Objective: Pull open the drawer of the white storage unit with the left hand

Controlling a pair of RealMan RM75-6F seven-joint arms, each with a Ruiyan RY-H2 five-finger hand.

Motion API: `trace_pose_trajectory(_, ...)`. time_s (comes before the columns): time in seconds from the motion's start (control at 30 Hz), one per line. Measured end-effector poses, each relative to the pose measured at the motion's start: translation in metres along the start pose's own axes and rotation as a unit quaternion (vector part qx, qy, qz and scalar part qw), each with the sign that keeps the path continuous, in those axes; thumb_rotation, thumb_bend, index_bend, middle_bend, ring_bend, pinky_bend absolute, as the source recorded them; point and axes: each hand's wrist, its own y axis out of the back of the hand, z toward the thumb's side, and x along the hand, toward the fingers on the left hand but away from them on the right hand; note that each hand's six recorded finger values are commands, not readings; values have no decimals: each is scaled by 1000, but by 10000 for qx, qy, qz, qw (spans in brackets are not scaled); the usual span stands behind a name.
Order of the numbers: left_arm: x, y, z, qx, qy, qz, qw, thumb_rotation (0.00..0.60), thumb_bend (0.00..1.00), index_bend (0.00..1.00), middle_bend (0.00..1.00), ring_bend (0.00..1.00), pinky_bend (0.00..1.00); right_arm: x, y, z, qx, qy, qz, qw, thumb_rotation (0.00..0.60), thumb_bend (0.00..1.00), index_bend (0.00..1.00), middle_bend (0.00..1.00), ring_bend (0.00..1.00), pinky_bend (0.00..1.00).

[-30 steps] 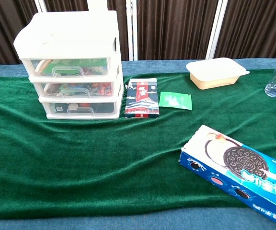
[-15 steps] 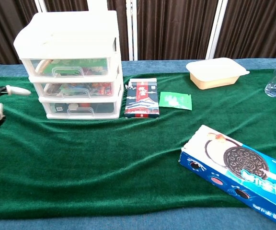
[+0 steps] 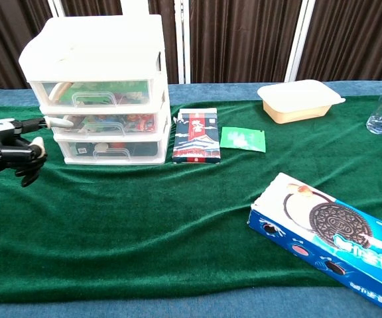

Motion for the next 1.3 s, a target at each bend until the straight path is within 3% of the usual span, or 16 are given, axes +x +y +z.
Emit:
trace_pose_trajectory(0.33, 17, -17, 3, -61, 177, -215, 9996, 600, 916, 112, 948, 819, 718, 0, 5, -1, -100, 11, -29, 9999, 600, 80, 82, 0, 0, 47)
trace_pose_trajectory(1.3, 51, -47, 11, 129, 158, -335, 9992, 600, 917, 80, 948, 819, 718, 0, 7, -2, -210, 33, -13, 9998, 600, 80, 80, 0, 0, 47)
